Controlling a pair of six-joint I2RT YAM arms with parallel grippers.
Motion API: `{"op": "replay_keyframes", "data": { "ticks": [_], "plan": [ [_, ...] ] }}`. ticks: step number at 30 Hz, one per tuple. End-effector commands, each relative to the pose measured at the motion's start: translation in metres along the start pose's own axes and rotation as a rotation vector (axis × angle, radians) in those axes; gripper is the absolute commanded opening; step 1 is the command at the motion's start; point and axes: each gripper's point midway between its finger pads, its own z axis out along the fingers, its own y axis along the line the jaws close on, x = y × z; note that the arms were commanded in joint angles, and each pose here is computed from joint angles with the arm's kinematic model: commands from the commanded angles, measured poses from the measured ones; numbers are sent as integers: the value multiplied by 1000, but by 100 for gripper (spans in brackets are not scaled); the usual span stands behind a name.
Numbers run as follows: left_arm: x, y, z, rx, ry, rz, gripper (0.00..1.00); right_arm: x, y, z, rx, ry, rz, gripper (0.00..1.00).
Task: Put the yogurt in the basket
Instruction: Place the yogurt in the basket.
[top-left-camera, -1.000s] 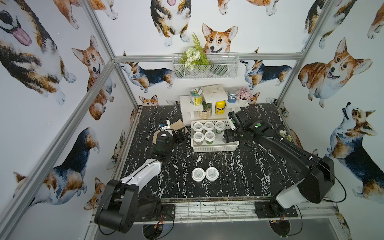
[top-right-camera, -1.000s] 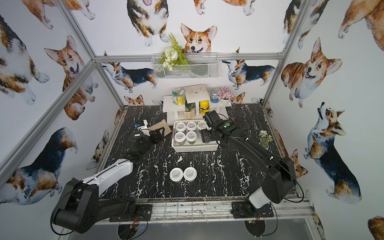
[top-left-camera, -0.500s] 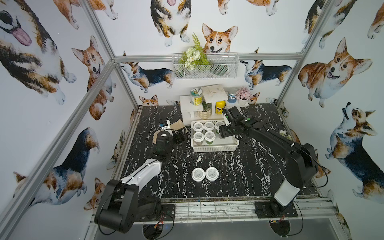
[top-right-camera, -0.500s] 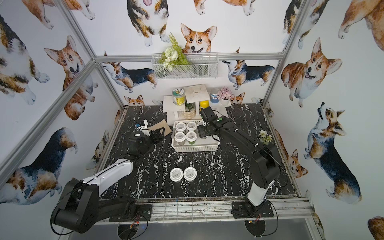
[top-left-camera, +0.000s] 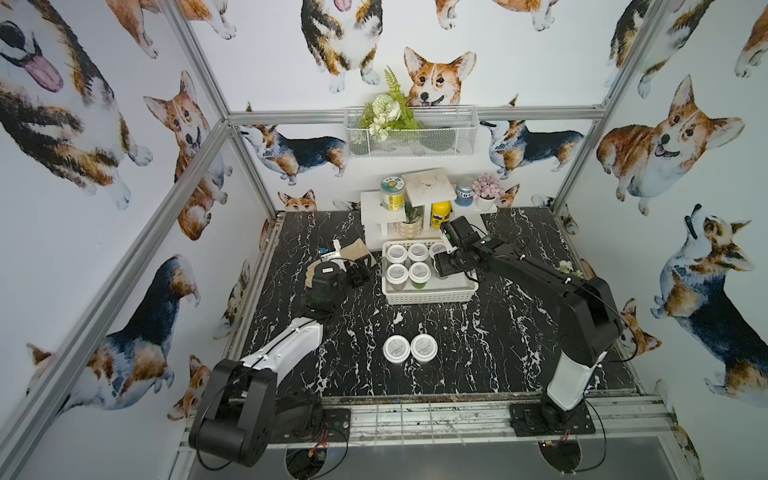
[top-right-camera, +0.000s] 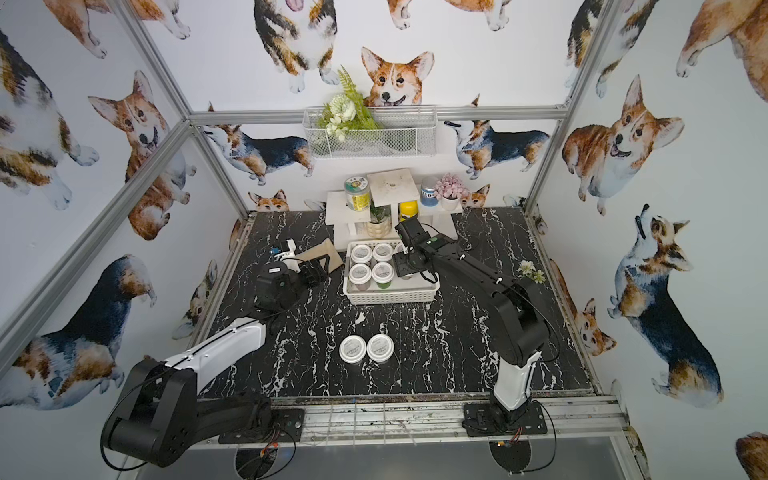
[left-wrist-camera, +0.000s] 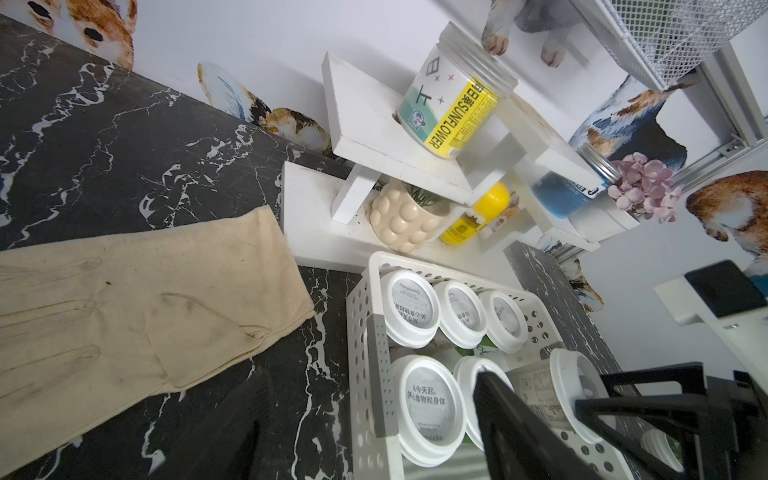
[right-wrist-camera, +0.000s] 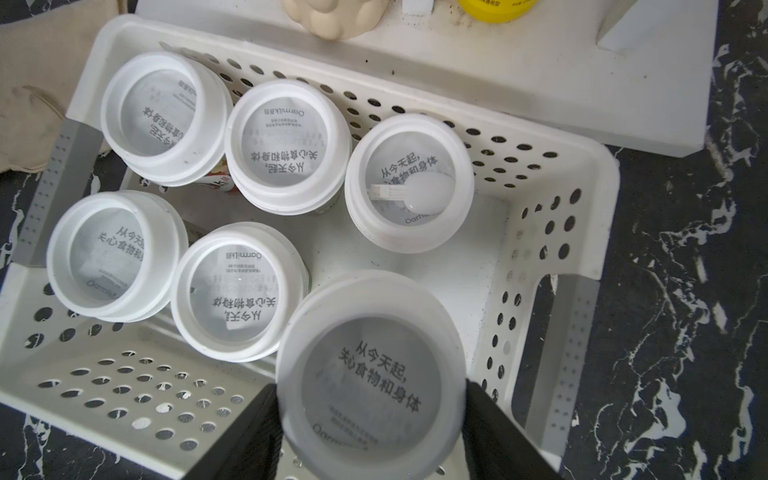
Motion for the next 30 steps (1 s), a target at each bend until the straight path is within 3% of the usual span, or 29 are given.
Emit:
{"op": "replay_keyframes", "data": {
  "ticks": [1,30],
  "plan": [
    [-7,-4,0,15,-23,4,82,-2,0,5,0,-22,10,69],
    [-6,-4,1,12,-19,6,82,10,8,41,4,30,-4,70]
  ]
}}
